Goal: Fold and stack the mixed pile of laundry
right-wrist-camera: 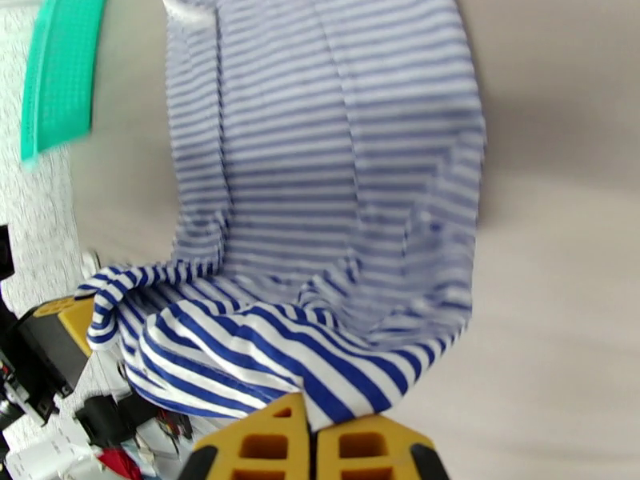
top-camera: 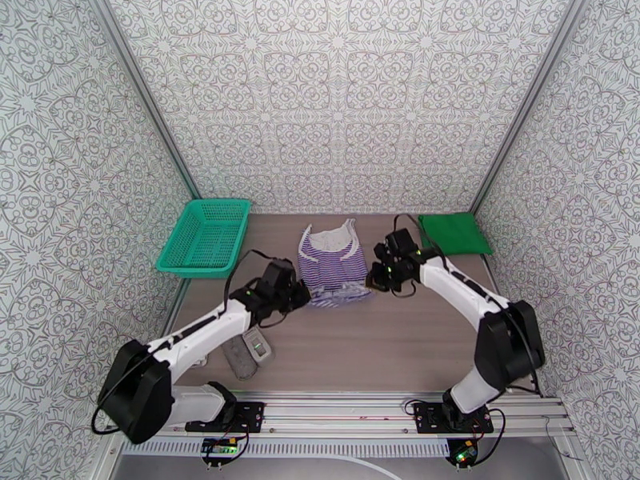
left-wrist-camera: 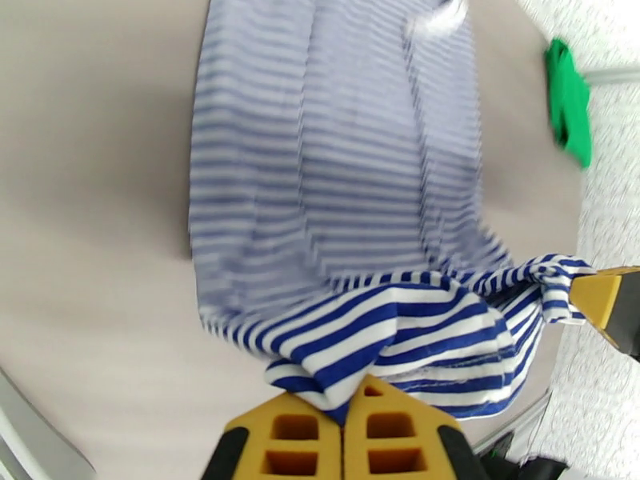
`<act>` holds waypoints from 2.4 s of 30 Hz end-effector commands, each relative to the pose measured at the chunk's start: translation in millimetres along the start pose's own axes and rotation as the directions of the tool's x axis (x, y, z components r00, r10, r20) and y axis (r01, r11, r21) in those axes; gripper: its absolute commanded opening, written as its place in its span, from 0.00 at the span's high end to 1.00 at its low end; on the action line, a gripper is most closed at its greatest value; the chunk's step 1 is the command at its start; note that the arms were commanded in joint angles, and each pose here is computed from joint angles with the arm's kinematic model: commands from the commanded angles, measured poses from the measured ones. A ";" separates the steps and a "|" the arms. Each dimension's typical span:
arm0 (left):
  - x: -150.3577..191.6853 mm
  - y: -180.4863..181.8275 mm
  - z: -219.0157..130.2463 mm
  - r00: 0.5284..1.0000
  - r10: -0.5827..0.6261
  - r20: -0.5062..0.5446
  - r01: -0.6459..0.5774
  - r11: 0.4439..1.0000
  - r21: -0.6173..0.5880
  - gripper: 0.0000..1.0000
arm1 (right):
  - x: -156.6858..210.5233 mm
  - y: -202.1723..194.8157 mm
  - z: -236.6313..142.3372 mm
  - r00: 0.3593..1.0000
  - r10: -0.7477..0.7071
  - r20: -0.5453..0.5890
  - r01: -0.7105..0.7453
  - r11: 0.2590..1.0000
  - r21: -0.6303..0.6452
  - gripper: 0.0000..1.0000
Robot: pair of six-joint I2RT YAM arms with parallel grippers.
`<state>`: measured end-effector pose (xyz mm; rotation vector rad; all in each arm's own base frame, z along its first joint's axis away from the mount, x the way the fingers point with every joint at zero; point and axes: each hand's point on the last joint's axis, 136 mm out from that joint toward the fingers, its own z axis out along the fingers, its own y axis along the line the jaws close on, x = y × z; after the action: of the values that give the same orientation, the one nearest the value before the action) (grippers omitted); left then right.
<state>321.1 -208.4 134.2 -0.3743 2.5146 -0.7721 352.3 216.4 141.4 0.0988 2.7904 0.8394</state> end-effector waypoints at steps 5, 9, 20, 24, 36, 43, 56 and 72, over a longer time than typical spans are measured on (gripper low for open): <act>-66.4 0.2 24.1 0.997 0.057 0.052 -0.059 0.998 0.028 1.00 | -69.4 5.9 18.3 0.998 0.024 0.063 -0.024 1.000 0.005 1.00; -85.3 10.0 44.7 0.998 0.027 0.049 -0.030 0.998 0.048 1.00 | -88.7 3.4 38.3 0.998 0.039 0.044 -0.038 0.999 -0.012 1.00; -110.7 32.1 100.3 1.000 -0.019 0.018 0.017 0.994 0.107 1.00 | -124.4 -23.1 81.6 0.996 0.089 0.016 -0.088 0.994 -0.062 1.00; -113.9 28.7 103.6 1.000 -0.013 0.019 0.011 0.992 0.126 1.00 | -129.4 -26.0 81.2 0.996 0.092 0.017 -0.091 0.993 -0.071 1.00; -126.9 40.8 117.0 0.999 -0.044 0.023 0.041 0.993 0.113 0.67 | -144.1 -32.7 94.4 0.996 0.092 0.006 -0.091 0.990 -0.110 0.65; -153.0 50.5 107.9 0.991 -0.075 0.110 0.060 0.989 0.135 0.48 | -166.1 -16.0 81.7 0.996 0.068 0.052 -0.055 0.974 -0.218 0.61; -122.3 25.8 53.3 0.988 0.112 0.103 -0.116 0.992 0.039 0.65 | -111.3 -19.2 59.2 0.992 0.015 0.125 0.008 0.983 -0.182 0.55; -128.7 18.3 132.3 0.995 0.091 0.028 -0.093 0.989 0.111 0.68 | -138.4 -24.3 112.6 0.995 0.052 0.085 -0.037 0.986 -0.161 0.56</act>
<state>474.5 -198.1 53.4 -0.2484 2.5141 -0.7994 491.5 236.2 48.7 0.1605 2.6886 1.0363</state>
